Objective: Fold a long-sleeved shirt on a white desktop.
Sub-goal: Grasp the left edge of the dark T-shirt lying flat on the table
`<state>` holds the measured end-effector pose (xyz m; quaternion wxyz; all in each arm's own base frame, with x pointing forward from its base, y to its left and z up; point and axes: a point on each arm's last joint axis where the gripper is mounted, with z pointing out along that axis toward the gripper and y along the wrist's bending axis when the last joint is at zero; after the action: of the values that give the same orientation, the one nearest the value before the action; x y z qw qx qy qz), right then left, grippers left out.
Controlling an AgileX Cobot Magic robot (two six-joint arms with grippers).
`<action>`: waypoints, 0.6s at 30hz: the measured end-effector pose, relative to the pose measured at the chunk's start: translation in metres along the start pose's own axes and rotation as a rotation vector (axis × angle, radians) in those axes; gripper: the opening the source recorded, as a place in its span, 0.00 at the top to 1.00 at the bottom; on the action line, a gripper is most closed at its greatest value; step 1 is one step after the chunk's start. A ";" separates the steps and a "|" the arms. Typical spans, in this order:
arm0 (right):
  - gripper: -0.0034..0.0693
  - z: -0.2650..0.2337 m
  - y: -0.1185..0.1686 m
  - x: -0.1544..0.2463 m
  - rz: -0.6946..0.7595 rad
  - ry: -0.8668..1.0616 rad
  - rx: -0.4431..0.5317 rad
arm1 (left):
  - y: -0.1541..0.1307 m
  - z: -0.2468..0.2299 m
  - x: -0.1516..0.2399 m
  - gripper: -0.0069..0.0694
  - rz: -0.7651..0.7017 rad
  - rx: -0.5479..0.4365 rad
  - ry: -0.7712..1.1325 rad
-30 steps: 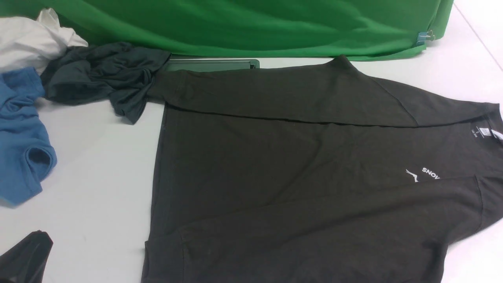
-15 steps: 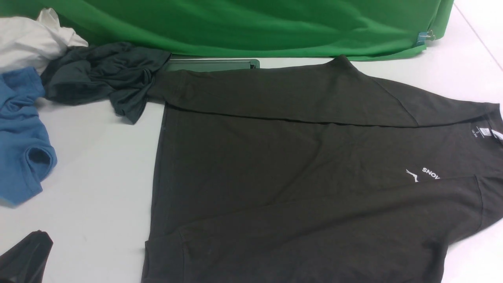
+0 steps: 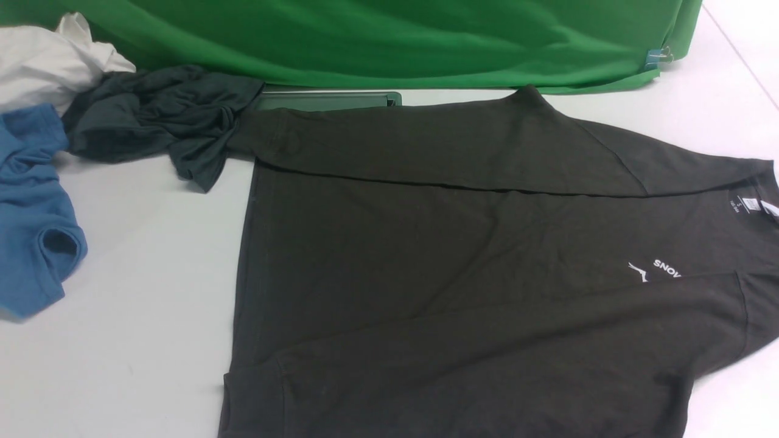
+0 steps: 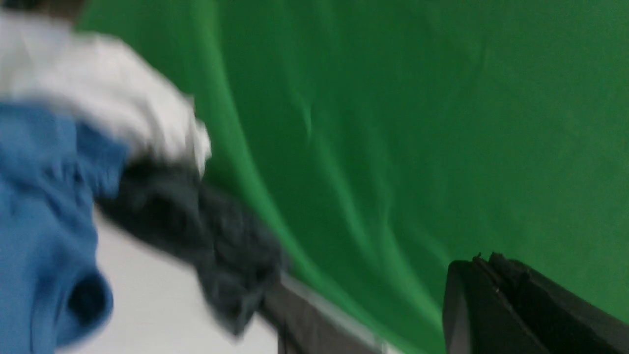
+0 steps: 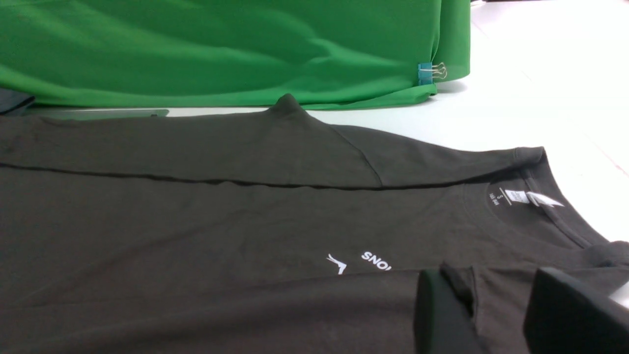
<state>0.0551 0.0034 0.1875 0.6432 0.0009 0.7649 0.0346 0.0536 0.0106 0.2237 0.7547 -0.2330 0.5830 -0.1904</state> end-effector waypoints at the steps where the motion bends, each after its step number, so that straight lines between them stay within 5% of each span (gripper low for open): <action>1: 0.62 0.000 0.000 0.000 0.000 0.000 0.000 | -0.004 0.000 -0.003 0.89 -0.010 0.016 0.006; 4: 0.62 0.000 0.000 0.000 0.000 0.000 0.000 | -0.019 0.001 -0.015 0.89 0.009 0.076 0.052; 9: 0.62 0.000 0.000 0.000 0.000 0.000 0.000 | -0.067 0.008 -0.055 0.89 0.243 0.195 0.278; 15: 0.62 0.000 0.000 0.000 0.000 0.000 0.000 | -0.100 0.054 -0.053 0.89 0.505 0.245 0.873; 18: 0.62 0.000 0.000 0.000 0.000 0.000 0.000 | -0.102 0.082 -0.038 0.89 0.536 0.240 1.027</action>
<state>0.0551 0.0034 0.1875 0.6432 0.0009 0.7649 0.0346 0.1220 -0.0412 0.3299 0.4185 0.1314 0.8867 -0.1458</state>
